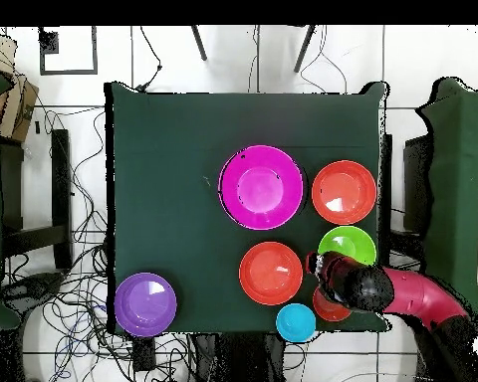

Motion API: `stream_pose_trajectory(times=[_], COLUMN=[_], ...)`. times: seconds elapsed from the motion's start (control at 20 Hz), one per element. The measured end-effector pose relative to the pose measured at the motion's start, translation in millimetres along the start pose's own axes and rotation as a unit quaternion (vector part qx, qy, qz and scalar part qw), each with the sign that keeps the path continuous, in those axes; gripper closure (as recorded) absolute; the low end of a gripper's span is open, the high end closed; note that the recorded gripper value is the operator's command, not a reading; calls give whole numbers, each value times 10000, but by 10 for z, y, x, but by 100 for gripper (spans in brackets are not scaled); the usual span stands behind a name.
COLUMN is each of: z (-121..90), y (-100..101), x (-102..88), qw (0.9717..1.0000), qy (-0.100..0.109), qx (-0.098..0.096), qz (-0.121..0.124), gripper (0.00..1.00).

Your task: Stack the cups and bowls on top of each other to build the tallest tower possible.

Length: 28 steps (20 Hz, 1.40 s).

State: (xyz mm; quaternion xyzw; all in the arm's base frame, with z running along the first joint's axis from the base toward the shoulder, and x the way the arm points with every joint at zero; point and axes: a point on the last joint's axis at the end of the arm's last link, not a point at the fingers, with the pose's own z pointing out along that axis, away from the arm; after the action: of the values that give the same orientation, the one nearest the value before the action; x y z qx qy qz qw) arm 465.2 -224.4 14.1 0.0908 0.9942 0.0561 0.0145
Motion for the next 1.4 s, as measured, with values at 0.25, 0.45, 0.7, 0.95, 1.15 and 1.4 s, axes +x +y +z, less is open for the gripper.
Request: stream_pose_trajectory(times=[0.25, 0.45, 0.7, 0.95, 1.15, 1.4], z=[44, 80, 167, 289, 418, 368], y=[-52, -100, -134, -143, -115, -127], x=[-56, -97, -127, -146, -133, -174], qw=[10000, 9999, 9999, 9999, 9998, 9996], qy=[-47, -87, -101, -94, -59, -105], qx=[37, 78, 80, 58, 27, 85], qz=[-24, -58, -85, -122, -204, -239], gripper=[0, 0, 0, 0, 100, 100])
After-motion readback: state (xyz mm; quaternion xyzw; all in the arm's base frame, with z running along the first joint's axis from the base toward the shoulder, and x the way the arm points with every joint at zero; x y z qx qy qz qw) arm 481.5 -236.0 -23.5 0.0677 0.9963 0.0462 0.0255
